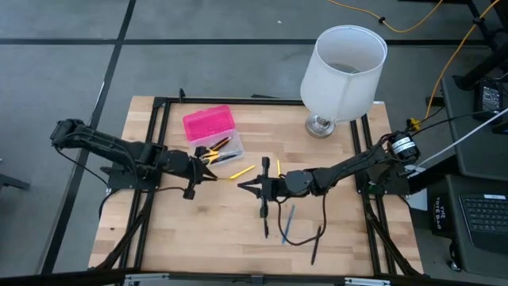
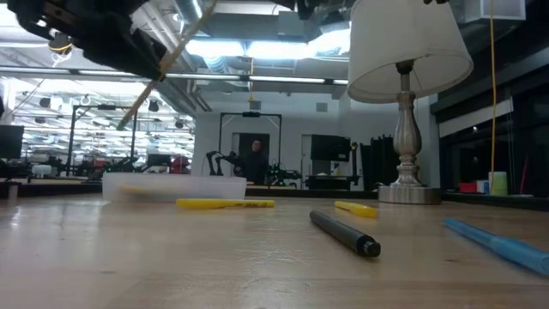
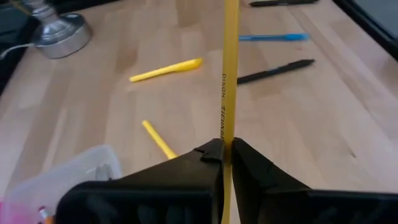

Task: Pick & place school supplies into a supply box
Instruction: Put the yellow pencil into the pink supply box

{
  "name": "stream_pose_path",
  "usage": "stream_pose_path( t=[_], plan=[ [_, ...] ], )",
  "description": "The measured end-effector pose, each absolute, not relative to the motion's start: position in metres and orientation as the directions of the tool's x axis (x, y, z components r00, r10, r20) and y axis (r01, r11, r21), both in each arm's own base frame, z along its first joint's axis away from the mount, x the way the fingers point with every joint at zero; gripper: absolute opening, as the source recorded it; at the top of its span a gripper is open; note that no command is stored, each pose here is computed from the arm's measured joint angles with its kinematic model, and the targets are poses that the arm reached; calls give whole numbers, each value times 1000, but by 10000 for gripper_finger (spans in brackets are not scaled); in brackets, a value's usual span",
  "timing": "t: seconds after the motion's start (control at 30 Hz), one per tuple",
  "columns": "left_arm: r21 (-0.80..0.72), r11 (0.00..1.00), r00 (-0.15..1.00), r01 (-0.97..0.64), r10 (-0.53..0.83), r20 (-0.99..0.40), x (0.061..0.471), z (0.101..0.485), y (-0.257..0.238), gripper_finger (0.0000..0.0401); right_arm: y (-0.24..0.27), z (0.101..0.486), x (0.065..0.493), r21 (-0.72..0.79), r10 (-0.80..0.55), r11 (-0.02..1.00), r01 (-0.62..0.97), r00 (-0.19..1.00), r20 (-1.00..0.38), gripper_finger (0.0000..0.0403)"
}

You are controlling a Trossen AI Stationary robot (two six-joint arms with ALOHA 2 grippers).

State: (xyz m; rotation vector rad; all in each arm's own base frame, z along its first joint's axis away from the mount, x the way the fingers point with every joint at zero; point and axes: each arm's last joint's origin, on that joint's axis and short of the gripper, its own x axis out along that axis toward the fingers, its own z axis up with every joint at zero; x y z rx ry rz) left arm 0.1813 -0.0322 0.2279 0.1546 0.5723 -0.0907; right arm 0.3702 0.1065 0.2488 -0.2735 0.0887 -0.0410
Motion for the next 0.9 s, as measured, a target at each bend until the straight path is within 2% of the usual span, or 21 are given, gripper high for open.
stream_pose_path(
  t=[0.17,0.27,0.4,0.57,0.9],
  plan=[
    [99,993,838,70,-5,-545,183,228,-24,8,107,251,369,-347,-52,938,21,996,-78,11],
    [99,993,838,58,6,-546,183,228,-22,8,106,253,368,-337,-81,940,52,994,-74,11],
    [103,994,837,32,30,-546,183,228,-19,8,103,249,362,-326,-150,941,88,973,-172,11],
    [139,990,832,-29,101,-546,183,227,-15,8,99,251,346,-286,-124,958,33,944,-306,6],
    [99,989,831,-110,146,-536,183,228,-12,8,78,227,286,-197,-93,979,56,978,-184,5]
  ],
)
